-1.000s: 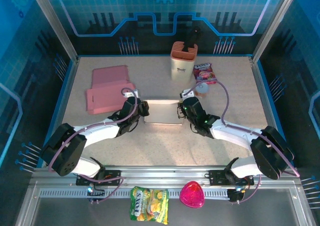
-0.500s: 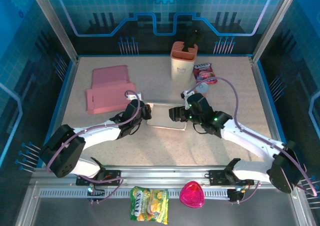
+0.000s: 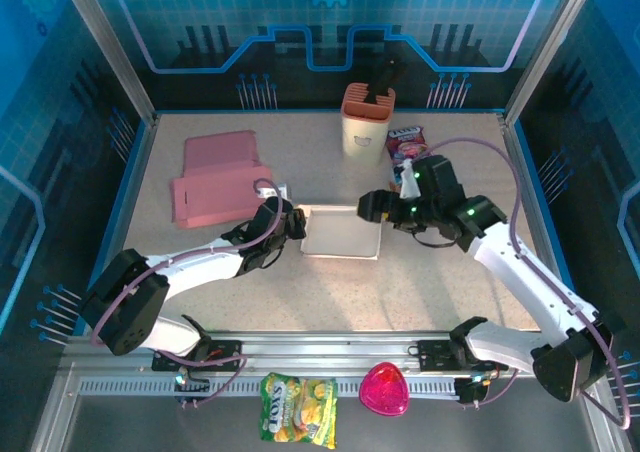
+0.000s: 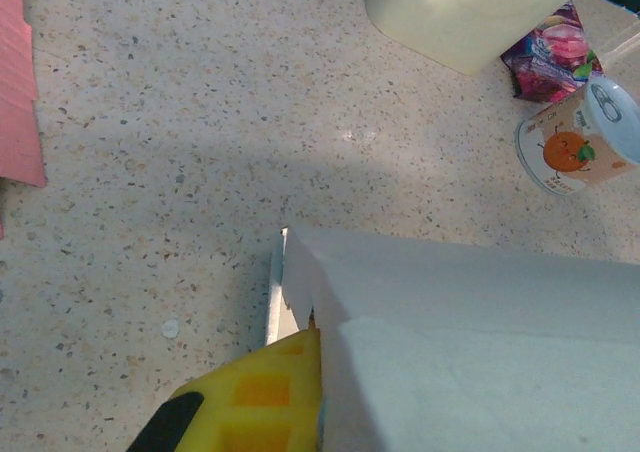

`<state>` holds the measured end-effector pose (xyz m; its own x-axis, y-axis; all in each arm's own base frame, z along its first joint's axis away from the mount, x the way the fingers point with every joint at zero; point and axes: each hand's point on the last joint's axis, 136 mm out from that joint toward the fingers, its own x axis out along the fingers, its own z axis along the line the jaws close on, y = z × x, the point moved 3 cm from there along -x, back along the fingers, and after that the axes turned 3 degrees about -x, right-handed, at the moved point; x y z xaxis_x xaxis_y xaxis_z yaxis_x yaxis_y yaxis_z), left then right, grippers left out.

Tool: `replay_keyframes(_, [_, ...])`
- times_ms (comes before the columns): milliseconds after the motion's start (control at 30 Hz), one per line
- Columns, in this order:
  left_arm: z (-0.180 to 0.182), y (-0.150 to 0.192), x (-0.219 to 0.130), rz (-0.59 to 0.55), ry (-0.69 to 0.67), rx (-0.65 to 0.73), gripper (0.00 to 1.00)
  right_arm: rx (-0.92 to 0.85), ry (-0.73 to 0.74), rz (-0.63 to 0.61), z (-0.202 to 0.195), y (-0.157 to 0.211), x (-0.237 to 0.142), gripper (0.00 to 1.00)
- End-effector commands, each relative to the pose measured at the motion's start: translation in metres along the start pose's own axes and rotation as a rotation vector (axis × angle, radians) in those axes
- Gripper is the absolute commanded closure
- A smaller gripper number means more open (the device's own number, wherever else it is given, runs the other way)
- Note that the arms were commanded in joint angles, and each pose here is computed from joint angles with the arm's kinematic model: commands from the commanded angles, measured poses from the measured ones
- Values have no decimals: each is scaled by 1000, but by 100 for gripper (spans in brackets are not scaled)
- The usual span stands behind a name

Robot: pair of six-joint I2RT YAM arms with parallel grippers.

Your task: Fold the paper box

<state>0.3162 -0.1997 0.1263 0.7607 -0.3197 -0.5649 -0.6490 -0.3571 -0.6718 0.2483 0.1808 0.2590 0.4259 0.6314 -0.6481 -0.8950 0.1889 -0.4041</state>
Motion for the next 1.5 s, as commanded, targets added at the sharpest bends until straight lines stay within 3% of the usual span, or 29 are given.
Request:
replay_keyframes(0, [-9, -6, -2, -4, 7, 36, 100, 242, -40, 44, -5, -8, -12, 22])
replay_keyframes(167, [-10, -8, -2, -10, 2, 40, 100, 429, -53, 46, -22, -37, -7, 25])
replay_keyframes(333, [-12, -9, -1, -13, 3, 42, 100, 575, 10, 159, -57, -43, 21, 30])
replay_keyframes(733, [-16, -12, 0, -21, 3, 44, 100, 591, -12, 266, -82, -56, 56, 44])
replay_keyframes(1367, [-23, -11, 0, -14, 17, 41, 100, 679, -62, 327, -81, -28, 77, 46])
replay_keyframes(1467, [-23, -12, -2, -14, 14, 47, 100, 640, -45, 338, -77, -29, 69, 42])
